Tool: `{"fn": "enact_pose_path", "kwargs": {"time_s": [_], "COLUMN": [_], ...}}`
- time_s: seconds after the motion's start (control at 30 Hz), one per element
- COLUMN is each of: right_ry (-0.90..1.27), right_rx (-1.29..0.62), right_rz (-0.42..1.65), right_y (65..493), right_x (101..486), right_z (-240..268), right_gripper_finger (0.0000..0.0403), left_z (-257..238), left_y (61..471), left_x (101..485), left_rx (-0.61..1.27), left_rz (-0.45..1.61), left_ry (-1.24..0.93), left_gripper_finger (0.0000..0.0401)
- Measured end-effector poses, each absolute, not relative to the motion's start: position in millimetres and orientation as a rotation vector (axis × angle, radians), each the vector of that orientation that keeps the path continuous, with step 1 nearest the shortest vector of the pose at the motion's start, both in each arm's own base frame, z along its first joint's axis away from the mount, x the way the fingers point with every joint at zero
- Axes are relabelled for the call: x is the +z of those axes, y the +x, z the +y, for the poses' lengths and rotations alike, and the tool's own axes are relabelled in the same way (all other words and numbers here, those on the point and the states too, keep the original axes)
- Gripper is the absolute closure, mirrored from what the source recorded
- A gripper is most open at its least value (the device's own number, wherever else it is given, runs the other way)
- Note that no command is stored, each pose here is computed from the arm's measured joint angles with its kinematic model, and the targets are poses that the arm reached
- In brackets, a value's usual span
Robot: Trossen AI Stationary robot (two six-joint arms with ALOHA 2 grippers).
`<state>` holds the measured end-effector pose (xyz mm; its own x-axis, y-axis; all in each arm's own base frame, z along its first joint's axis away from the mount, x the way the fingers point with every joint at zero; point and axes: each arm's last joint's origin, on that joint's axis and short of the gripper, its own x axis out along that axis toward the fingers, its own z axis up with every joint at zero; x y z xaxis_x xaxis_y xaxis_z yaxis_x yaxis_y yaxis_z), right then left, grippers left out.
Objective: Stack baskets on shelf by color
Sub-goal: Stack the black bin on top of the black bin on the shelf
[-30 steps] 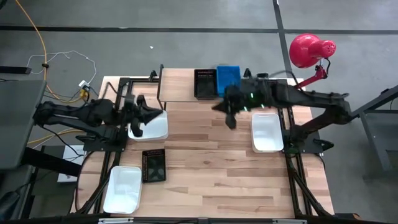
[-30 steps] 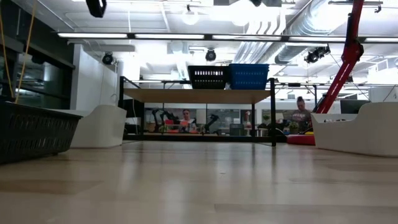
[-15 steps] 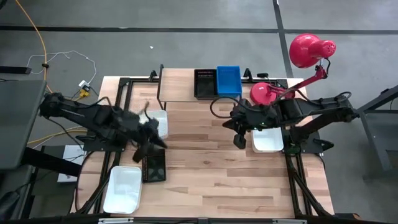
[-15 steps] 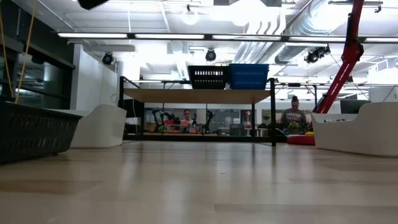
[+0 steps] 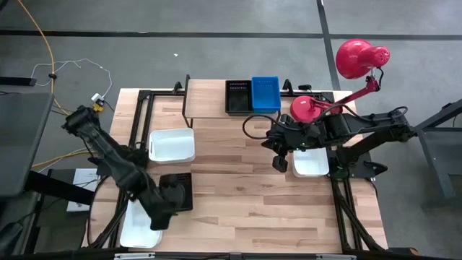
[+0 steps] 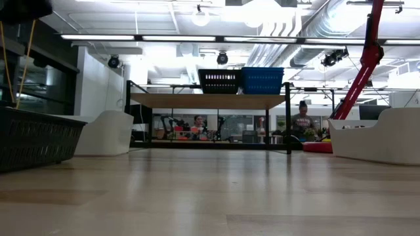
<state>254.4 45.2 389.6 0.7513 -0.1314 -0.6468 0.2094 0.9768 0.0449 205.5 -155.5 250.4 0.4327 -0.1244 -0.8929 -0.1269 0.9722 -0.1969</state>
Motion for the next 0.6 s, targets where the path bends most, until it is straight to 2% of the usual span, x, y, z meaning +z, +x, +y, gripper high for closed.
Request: {"fn": "enact_pose_path", "kwargs": {"time_s": [0.3, 0.6], "right_ry": [0.112, 0.13], "right_rx": [-0.184, -0.189], "right_rz": [0.721, 0.757], "right_y": [253.0, 248.9], "right_x": [387.9, 386.0], "right_z": [45.1, 45.1], "right_gripper_finger": [0.0403, 0.0403], "left_z": [-178.0, -182.3], "left_y": [220.0, 226.9], "left_x": [197.1, 170.2], "left_rx": [0.138, 0.176], "left_rz": [1.285, 1.358], "left_ry": [-0.203, -0.129], "left_gripper_finger": [0.018, 0.018]}}
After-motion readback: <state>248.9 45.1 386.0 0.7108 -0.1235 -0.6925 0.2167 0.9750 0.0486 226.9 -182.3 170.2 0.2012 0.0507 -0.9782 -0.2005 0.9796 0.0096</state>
